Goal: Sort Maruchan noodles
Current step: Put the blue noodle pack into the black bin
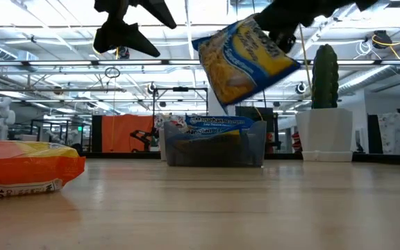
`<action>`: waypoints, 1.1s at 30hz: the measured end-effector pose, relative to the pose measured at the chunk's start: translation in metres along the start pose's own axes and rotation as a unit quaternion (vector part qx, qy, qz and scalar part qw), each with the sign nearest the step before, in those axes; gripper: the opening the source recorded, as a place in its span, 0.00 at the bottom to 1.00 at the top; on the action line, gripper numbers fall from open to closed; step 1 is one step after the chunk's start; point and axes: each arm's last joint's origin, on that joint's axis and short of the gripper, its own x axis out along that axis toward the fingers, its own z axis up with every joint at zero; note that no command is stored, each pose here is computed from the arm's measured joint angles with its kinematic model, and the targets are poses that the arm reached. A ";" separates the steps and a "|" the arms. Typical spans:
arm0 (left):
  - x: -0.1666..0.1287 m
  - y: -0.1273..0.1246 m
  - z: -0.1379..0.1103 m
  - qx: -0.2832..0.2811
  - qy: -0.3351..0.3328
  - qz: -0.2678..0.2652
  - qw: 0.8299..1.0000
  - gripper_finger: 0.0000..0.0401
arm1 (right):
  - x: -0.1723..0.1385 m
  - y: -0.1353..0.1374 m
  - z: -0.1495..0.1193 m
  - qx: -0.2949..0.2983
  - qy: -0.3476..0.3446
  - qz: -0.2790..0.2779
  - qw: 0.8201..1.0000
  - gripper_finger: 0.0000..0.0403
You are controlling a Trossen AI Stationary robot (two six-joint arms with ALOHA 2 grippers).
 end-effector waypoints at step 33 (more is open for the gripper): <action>-0.037 0.037 0.020 0.057 0.058 0.021 0.996 0.66 | -0.039 -0.030 0.165 0.090 -0.167 -0.176 0.966 0.00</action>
